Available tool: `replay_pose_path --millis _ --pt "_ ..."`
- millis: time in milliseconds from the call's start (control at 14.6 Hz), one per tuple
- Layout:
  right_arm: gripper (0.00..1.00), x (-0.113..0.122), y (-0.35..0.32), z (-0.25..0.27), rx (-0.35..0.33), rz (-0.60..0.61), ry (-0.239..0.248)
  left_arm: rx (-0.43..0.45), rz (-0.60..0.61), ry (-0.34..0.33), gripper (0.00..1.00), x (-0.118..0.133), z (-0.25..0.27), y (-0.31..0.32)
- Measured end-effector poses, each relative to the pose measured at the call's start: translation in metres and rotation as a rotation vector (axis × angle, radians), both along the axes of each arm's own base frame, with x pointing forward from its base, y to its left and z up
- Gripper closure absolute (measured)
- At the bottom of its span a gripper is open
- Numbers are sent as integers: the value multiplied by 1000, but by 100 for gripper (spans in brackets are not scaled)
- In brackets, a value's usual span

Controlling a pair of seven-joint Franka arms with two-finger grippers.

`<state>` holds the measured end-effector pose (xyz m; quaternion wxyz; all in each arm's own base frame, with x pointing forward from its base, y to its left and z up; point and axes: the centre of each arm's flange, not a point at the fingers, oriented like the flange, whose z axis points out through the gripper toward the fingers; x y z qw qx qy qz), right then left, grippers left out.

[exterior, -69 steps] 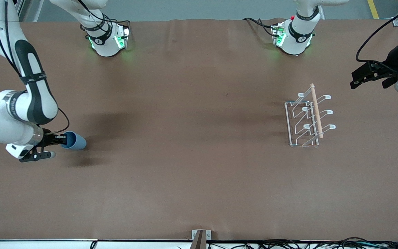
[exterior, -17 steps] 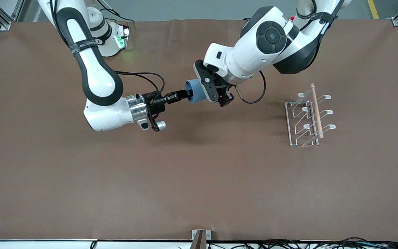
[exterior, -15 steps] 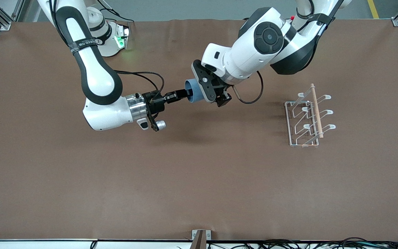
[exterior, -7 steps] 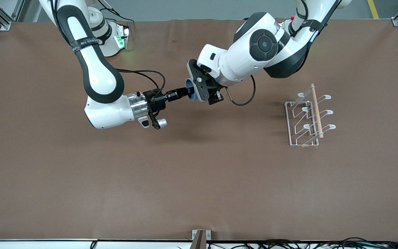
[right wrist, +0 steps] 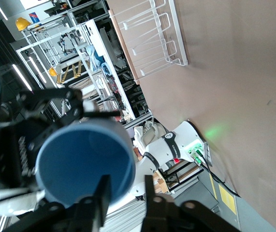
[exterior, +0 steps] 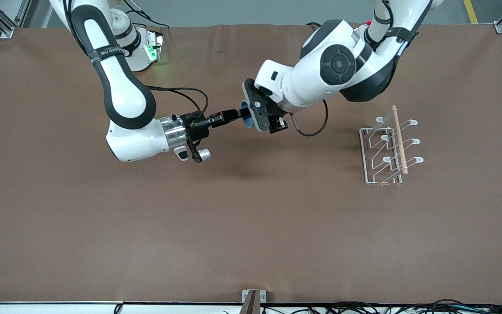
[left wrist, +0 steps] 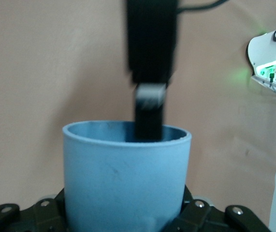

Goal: Hang cup on cup holder
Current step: 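Open the right gripper and pull back while the left gripper carries the cup, then lower the cup onto a rack hook with the left gripper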

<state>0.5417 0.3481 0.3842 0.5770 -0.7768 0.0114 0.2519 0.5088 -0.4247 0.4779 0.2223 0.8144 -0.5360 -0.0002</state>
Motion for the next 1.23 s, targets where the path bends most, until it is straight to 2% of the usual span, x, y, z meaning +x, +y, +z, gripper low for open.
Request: replay_pose_path --millis 205,410,546,615,751,888,1024,1229 --pt "31 12 -31 16 -43 -14 -53 136 -52 -61 22 8 2 24" --pt "1 34 -95 13 -176 -31 -106 299 -116 -92 22 2 7 41" --pt "0 48 -150 7 -284 -45 -134 422 -204 -136 22 4 7 58" --pt "0 54 -178 5 -346 -47 -152 498 -292 -168 22 7 6 68" --pt "0 64 -230 8 -489 -38 -204 632 -411 -177 22 10 2 87" --pt "0 75 -277 12 -658 -31 -271 784 -434 -149 22 13 -6 109" --pt "0 82 -312 13 -825 -5 -341 940 -462 -152 22 20 -20 133" --pt "0 93 -339 23 -1077 89 -480 1130 -532 -151 22 26 -59 156"
